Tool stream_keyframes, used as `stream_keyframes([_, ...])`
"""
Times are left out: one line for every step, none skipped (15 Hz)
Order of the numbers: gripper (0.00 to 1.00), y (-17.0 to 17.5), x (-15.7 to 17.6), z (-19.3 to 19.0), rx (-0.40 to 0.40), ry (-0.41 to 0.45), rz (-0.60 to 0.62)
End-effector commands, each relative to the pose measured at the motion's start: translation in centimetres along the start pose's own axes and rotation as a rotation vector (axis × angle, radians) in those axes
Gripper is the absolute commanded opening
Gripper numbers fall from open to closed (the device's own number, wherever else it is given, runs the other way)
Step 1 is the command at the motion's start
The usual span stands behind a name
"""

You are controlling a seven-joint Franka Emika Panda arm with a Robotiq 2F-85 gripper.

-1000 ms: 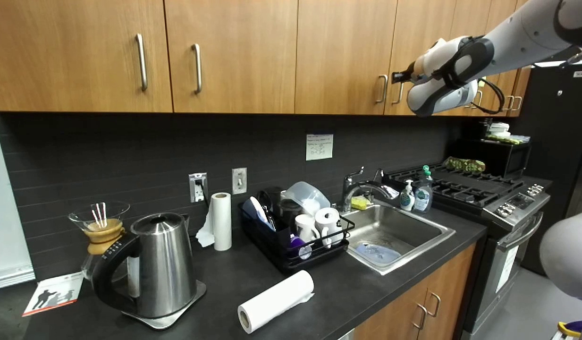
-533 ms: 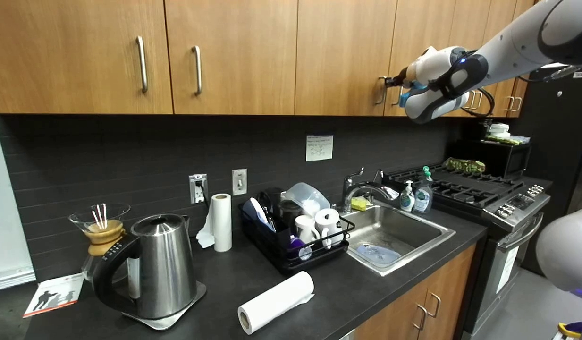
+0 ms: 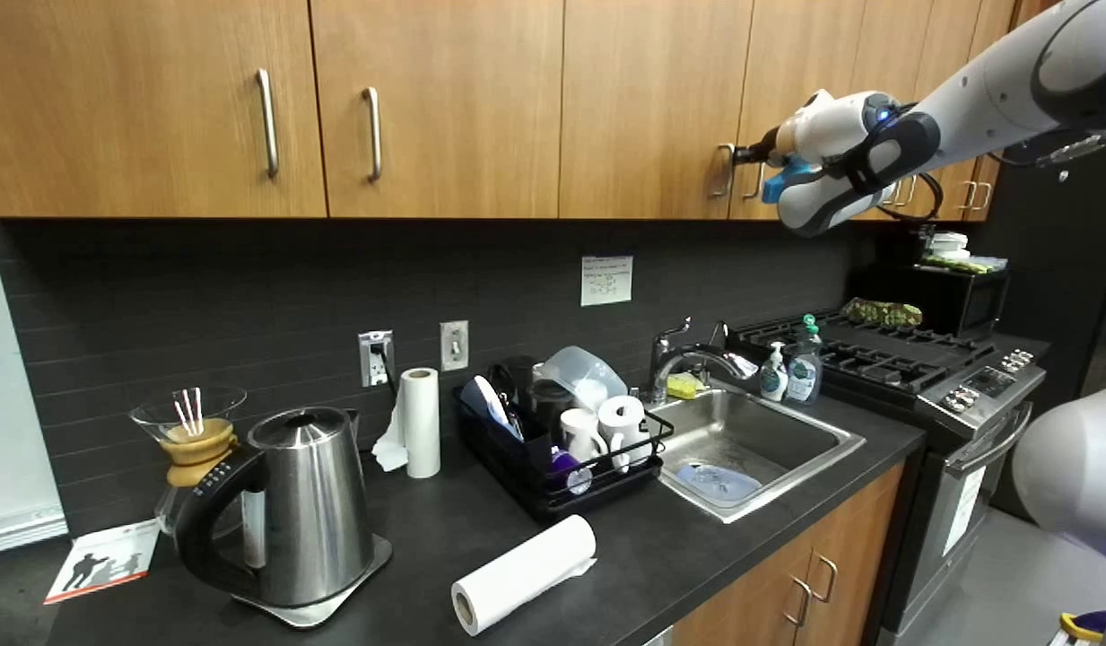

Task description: Open the third cabinet door from the left

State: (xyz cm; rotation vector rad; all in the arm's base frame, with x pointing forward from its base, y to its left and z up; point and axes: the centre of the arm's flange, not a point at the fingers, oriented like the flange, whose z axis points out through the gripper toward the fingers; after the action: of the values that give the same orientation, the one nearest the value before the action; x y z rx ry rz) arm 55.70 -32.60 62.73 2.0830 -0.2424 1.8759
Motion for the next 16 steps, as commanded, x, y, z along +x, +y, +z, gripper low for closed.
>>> stream_keyframes([0.00,1.5,-0.1,-0.8,0.040,-0.015,0.012])
stream_keyframes([0.00,1.4,-0.3,-0.8,0.049,-0.022,0.017])
stream_keyframes([0.00,1.4,-0.5,-0.8,0.056,-0.026,0.019])
stream_keyframes([0.00,1.4,-0.7,-0.7,0.061,-0.025,0.023])
stream_keyframes([0.00,1.5,-0.7,-0.8,0.061,-0.022,0.025])
stream_keyframes([0.00,1.6,-0.7,-0.9,0.063,-0.019,0.028])
stream_keyframes([0.00,1.7,-0.8,-0.9,0.063,-0.014,0.034])
stream_keyframes([0.00,1.8,-0.7,-1.0,0.063,-0.010,0.037])
stream_keyframes([0.00,2.0,-0.7,-1.0,0.063,-0.003,0.043])
stream_keyframes([0.00,2.1,-0.7,-0.9,0.062,0.002,0.048])
stream_keyframes([0.00,2.2,-0.7,-1.0,0.062,0.004,0.049])
stream_keyframes([0.00,2.2,-0.7,-0.9,0.052,0.009,0.059])
stream_keyframes([0.26,2.3,-0.6,-1.0,0.050,0.005,0.058])
stream_keyframes([0.27,2.5,-0.6,-0.9,0.048,0.006,0.057])
stream_keyframes([0.30,2.6,-0.7,-0.9,0.046,0.002,0.055])
stream_keyframes([0.37,2.6,-0.7,-0.9,0.042,-0.005,0.051])
